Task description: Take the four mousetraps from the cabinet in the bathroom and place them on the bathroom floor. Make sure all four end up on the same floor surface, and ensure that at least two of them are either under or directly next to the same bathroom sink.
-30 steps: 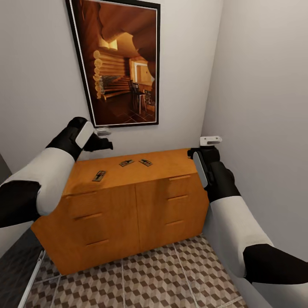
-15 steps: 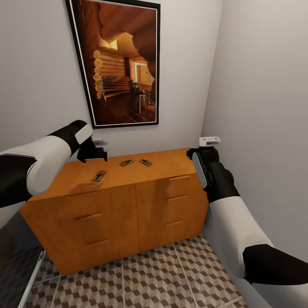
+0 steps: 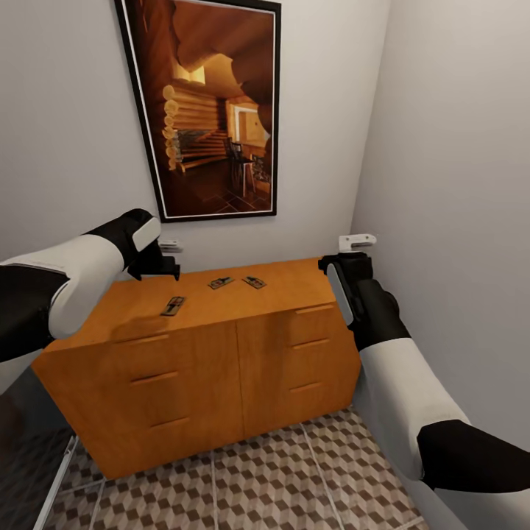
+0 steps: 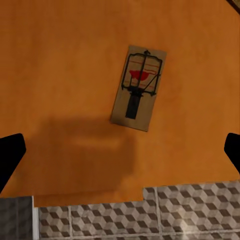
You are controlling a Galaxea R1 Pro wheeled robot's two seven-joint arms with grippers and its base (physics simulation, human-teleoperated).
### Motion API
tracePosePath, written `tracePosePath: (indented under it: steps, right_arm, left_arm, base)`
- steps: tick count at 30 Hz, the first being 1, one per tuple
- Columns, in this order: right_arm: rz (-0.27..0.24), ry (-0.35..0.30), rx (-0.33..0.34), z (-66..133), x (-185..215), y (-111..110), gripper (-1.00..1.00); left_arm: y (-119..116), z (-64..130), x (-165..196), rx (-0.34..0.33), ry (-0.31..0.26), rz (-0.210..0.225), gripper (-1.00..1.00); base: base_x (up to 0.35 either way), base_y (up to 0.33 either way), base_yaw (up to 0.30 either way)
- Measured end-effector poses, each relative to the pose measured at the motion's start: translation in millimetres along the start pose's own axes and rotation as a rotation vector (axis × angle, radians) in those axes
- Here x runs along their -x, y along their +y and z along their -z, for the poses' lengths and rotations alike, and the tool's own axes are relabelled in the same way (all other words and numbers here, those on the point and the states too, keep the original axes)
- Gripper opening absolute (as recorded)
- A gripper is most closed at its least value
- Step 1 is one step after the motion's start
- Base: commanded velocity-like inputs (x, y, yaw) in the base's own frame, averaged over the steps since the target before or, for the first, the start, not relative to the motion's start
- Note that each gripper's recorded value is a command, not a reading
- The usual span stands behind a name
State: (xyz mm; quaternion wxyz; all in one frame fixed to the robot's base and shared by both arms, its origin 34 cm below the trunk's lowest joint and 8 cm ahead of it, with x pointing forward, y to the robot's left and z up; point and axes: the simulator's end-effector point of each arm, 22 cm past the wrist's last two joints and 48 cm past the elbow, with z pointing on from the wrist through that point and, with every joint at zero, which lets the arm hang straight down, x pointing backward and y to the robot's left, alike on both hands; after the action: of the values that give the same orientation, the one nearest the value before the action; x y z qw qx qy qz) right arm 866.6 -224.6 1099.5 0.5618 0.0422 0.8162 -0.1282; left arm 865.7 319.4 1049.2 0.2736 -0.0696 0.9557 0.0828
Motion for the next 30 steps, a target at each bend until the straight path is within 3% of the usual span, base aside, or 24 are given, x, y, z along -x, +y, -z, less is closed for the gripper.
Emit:
tracePosePath:
  steps: [16,30]
  right_arm:
    - [0.001,0.002,0.002,-0.3,-2,1,1.00]
    - [0.002,0.007,0.002,-1.1,-6,1,1.00]
  left_arm:
    - [-9,-8.3,-10,-0.009,0.018,-0.012,1.00]
    - [-41,-18.6,-28,-0.141,0.056,-0.032,1.00]
  base:
    - [0.005,0.004,0.000]
    - [0.000,0.000,0.000]
